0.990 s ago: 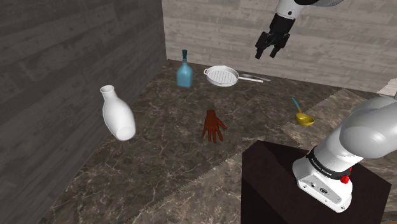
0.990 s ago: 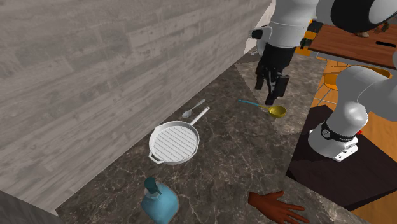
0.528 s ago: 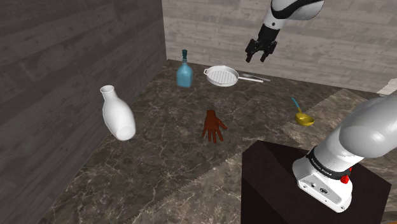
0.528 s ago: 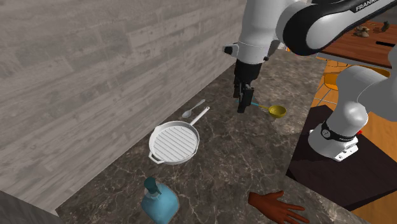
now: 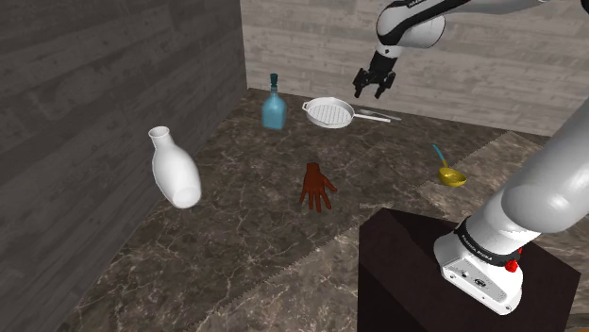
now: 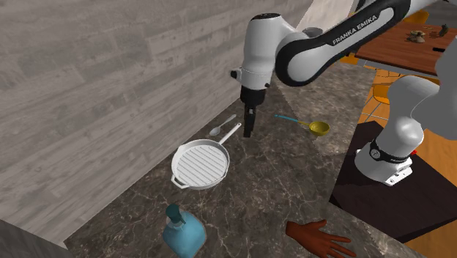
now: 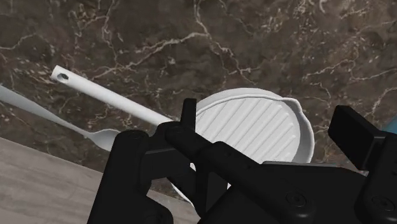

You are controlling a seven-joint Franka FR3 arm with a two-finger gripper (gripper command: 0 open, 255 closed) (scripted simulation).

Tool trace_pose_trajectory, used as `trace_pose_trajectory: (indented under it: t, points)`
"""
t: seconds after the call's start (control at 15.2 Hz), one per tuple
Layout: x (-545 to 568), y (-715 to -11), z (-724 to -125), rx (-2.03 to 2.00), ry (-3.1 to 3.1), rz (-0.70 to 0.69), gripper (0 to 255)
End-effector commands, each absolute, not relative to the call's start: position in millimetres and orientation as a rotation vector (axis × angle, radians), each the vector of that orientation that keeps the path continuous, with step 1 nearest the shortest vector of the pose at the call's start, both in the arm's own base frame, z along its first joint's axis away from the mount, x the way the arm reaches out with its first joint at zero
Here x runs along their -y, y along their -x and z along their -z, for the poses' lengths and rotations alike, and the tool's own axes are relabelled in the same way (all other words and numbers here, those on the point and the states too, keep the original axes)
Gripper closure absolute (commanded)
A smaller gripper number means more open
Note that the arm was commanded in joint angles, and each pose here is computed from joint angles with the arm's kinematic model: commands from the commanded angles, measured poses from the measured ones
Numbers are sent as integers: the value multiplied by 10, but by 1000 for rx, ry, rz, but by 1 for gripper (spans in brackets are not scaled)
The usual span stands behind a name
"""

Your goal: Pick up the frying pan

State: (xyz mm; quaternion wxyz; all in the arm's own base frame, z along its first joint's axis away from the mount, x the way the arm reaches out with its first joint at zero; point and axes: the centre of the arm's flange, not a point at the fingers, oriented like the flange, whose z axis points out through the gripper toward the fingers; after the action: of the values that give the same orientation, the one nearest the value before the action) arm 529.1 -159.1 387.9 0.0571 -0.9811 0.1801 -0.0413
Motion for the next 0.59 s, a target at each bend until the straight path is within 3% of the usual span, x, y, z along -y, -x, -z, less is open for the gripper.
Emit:
trace_pose_trajectory:
  t: [0.0, 0.53]
  points:
    - [1703, -5469, -3722, -579, 2967, 128, 0]
    - [2262, -6059, -3059, -707, 2931, 134, 0]
